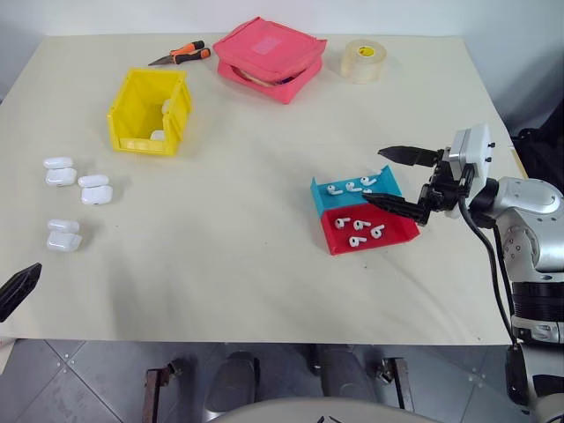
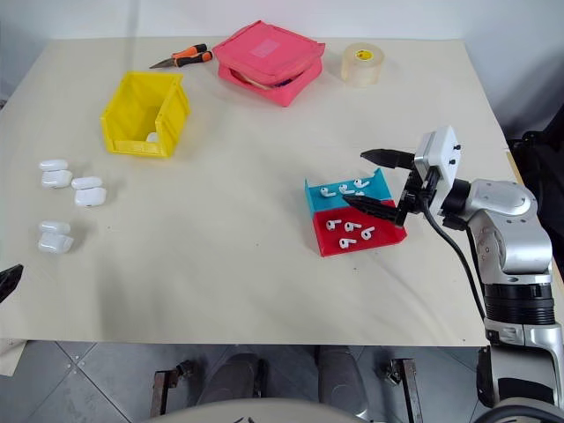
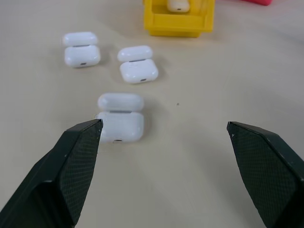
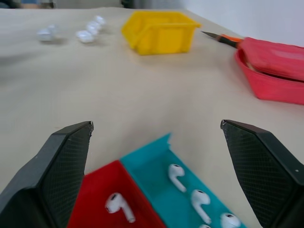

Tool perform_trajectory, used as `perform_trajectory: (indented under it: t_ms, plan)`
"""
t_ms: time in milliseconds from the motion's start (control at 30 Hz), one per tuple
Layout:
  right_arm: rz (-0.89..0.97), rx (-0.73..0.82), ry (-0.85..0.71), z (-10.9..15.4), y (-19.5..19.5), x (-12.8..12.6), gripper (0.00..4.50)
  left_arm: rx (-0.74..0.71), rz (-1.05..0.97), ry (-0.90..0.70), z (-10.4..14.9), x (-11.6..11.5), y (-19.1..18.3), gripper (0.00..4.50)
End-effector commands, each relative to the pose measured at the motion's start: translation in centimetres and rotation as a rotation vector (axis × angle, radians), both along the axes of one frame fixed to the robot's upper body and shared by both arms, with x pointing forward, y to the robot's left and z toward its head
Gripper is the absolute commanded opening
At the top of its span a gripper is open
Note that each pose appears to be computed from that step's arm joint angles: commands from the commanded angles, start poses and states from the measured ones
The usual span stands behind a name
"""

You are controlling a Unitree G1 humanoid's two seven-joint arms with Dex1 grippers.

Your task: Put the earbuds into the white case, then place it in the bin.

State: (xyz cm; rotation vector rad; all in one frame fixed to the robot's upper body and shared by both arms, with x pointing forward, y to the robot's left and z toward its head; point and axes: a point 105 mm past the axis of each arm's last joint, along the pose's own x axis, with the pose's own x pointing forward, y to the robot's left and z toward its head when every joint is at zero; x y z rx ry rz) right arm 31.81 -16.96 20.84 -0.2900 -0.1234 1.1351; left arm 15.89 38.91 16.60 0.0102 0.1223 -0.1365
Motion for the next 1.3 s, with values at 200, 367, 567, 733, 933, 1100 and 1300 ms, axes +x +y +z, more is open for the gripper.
perform_trajectory:
  t_ms: [200,367,567,733,933,1100,1300]
  plan:
    - [0.06,-0.035,-0.052,1.1,-0.1,-0.5,4.5,0.063,0.036,-0.03,1.0,0.0,1.0,4.46]
    - [0.054,-0.038,-0.046,0.9,-0.1,-0.4,4.5,0.002,0.176,0.063,0.3,3.0,2.2,4.46]
    - [0.056,-0.042,-0.041,0.7,-0.1,-0.4,4.5,0.01,0.128,0.306,-0.8,6.1,1.1,4.46]
    - [0.045,-0.034,-0.045,0.7,-0.2,-0.5,4.5,-0.02,0.136,0.513,-1.6,7.1,1.0,4.46]
    - [0.038,-0.038,-0.04,0.4,-0.5,-0.8,4.5,-0.04,0.162,0.623,-2.1,7.6,1.1,4.46]
    - [0.032,-0.034,-0.039,0.3,-0.5,-0.9,4.5,-0.025,0.183,0.632,-1.6,8.1,1.7,4.46]
    - [0.02,-0.033,-0.038,0.0,-0.6,-1.0,4.5,0.027,0.187,0.641,-0.6,9.0,2.2,4.46]
